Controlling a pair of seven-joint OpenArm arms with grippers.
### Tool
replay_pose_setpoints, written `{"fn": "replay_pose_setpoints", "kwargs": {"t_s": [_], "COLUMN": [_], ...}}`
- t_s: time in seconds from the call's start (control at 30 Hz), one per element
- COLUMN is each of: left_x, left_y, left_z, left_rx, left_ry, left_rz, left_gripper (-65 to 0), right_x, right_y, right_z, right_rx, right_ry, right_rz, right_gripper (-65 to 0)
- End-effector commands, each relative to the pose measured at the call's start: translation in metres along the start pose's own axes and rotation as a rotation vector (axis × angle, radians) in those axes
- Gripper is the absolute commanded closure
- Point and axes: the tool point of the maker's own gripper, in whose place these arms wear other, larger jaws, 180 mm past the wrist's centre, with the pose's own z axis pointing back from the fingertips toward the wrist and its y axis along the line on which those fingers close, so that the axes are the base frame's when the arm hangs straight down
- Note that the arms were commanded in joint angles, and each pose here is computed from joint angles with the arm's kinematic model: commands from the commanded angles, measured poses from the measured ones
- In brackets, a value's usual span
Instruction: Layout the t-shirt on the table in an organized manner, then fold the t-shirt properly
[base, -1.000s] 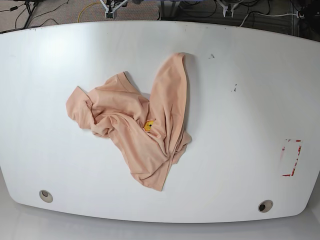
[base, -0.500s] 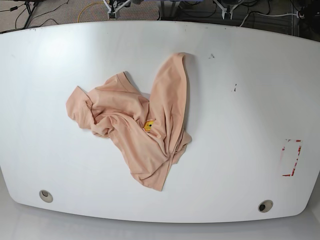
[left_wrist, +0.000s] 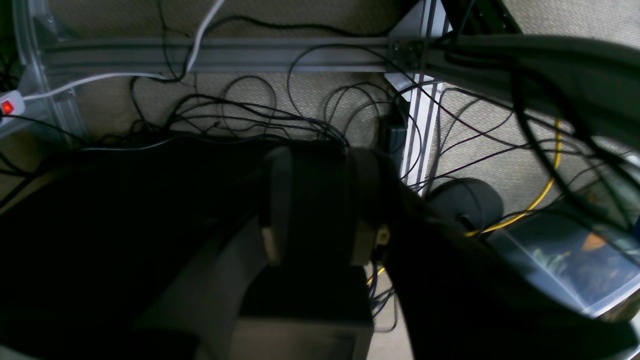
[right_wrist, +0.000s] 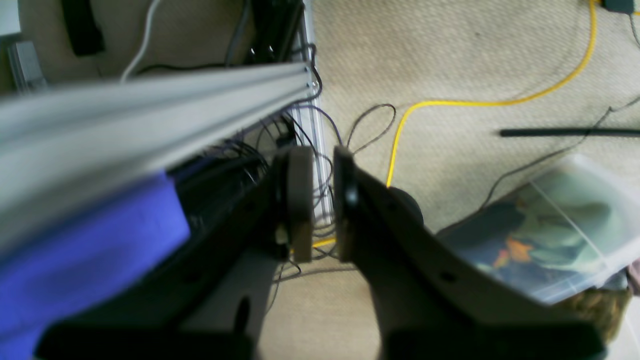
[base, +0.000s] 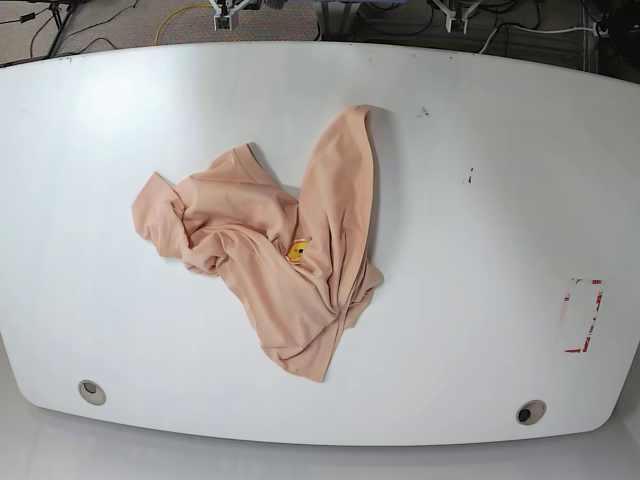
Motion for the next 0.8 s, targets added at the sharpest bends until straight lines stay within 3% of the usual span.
{"fn": "replay_pose_setpoints", "kwargs": {"t_s": [0.0,0.27,0.77], "left_x": [-0.006,-0.01,0.003], "left_y": [0.006,0.018,0.024], "left_z": [0.007,0.034,0.122], "left_rx": [0.008,0.026,0.032], "left_ry": [-0.023,-0.118,-0.309], "left_rz": [-0.019,-0.06,-0.146], "left_gripper": [-17.2,-17.2,-17.2], "right_x": [-0.01,-0.02,-0.005], "right_y": [-0.002,0.007,0.024], "right_z": [0.012,0.044,0.118], "right_rx": [-0.003,0.012,0.038], "right_ry": [-0.011,-0.063,-0.148], "right_rz": [0.001,0.02,0.095], "right_gripper": [-6.3,-6.3,-6.3]}}
